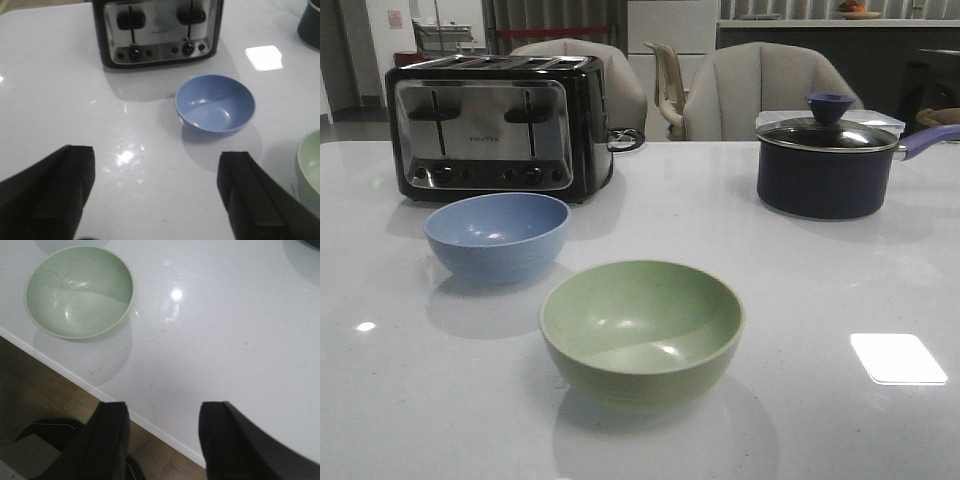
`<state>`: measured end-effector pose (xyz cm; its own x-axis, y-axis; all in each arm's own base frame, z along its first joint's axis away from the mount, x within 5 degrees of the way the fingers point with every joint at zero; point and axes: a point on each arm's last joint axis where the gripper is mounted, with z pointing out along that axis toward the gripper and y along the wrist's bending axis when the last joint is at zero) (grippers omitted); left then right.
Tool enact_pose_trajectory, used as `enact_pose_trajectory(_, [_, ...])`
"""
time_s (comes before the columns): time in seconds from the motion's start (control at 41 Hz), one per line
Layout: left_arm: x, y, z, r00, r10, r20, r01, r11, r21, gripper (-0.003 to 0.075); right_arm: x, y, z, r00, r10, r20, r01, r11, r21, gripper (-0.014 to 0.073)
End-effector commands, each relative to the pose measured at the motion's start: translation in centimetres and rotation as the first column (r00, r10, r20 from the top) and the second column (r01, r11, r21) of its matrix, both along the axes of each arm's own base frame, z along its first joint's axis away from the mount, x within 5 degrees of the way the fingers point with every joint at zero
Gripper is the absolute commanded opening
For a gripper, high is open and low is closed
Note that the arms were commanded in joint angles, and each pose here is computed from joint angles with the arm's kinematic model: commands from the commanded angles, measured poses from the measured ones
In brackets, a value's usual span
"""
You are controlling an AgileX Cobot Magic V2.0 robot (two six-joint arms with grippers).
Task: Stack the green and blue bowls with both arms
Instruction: 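Reach the left gripper to the blue bowl rim and grasp it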
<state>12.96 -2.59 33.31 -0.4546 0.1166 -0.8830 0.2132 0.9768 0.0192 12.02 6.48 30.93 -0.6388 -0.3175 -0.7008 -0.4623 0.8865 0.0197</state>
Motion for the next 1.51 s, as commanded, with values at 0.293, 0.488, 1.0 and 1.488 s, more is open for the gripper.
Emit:
enact_pose_trajectory(0.293, [9.8,-3.7,-0.1,0.969,-0.072,-0.237,0.086,0.995,0.051,0.0566,0.0,0.0,1.0,0.999,0.001,0.045,-0.002,1.000,0.014,0.0442])
enact_pose_trajectory(0.488, [15.2,-5.2,-1.8,0.945,-0.066,-0.319,0.088,0.995,0.054,0.0566,0.0,0.0,1.0,0.999,0.001,0.045,-0.002,1.000,0.014,0.0442])
enact_pose_trajectory(1.0, [25.1,-7.9,-8.7,0.918,-0.053,-0.393,0.082,0.995,0.056,0.0566,0.0,0.0,1.0,0.999,0.001,0.045,-0.002,1.000,0.014,0.0442])
enact_pose_trajectory(1.488, [27.2,-8.4,-11.9,0.934,-0.048,-0.354,0.069,0.997,0.046,0.0445,0.0,0.0,1.0,0.999,0.001,0.046,-0.002,1.000,0.015,0.0442])
